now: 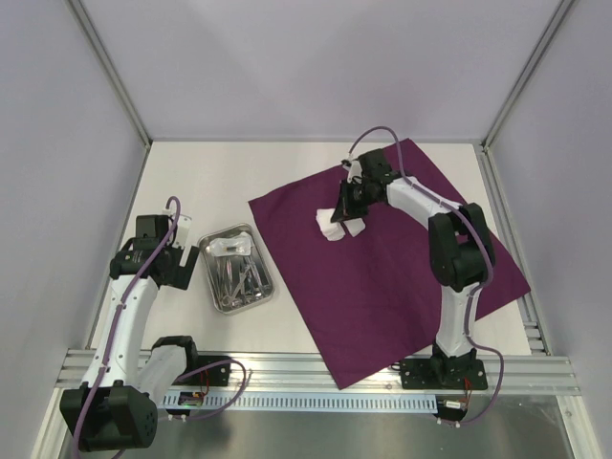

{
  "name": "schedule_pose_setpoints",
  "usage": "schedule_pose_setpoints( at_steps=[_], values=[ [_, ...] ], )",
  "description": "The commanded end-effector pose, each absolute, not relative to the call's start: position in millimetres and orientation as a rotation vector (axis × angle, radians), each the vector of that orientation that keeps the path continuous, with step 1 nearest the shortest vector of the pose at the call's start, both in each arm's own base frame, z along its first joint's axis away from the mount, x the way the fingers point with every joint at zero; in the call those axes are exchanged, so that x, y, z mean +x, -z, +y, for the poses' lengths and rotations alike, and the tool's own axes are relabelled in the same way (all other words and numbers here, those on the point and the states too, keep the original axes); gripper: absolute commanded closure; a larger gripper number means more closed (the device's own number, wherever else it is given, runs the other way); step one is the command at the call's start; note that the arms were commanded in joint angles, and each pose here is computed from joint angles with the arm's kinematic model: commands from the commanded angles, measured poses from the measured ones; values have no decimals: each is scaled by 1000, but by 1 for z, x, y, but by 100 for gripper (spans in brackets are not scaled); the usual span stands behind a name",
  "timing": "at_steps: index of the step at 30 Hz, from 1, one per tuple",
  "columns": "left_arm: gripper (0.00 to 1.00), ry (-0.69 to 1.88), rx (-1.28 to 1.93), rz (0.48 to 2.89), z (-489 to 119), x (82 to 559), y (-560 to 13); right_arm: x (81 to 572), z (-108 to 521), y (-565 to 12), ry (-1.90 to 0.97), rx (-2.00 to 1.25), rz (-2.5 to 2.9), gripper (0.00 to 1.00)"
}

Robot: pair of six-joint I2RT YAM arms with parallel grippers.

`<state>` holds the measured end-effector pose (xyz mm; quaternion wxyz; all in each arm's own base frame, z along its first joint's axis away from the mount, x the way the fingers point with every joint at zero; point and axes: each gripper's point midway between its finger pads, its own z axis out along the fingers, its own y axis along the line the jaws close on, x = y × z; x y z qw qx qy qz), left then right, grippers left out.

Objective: Prepare the surgical pack

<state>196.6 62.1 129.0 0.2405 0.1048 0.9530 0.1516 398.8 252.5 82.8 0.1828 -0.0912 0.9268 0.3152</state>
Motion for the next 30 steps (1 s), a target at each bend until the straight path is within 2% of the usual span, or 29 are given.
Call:
schedule_pose_setpoints(
  at_steps=[1, 7, 9, 10, 16, 23, 30],
  values=[
    [0, -410, 309, 2598, 61, 199, -132, 399, 256, -70, -930, -289, 2635, 100],
    [0, -415, 310, 2598, 62, 199, -132, 413, 238, -51, -867, -200, 2678, 98],
    [0, -413, 311, 2599, 61, 199, -131, 415, 238, -52, -863, -195, 2675, 90],
    [0, -411, 311, 2598, 61, 200, -131, 414, 239, -52, -864, -196, 2681, 83],
    [0, -409, 313, 2602, 61, 200, -131, 415, 235, -72, -823, -211, 2645, 68],
    [0, -410, 315, 2602, 61, 200, -131, 414, 223, -67, -727, -206, 2661, 63],
    [0, -411, 308, 2602, 61, 199, -131, 410, 231, -39, -778, -197, 2727, 57]
  ],
)
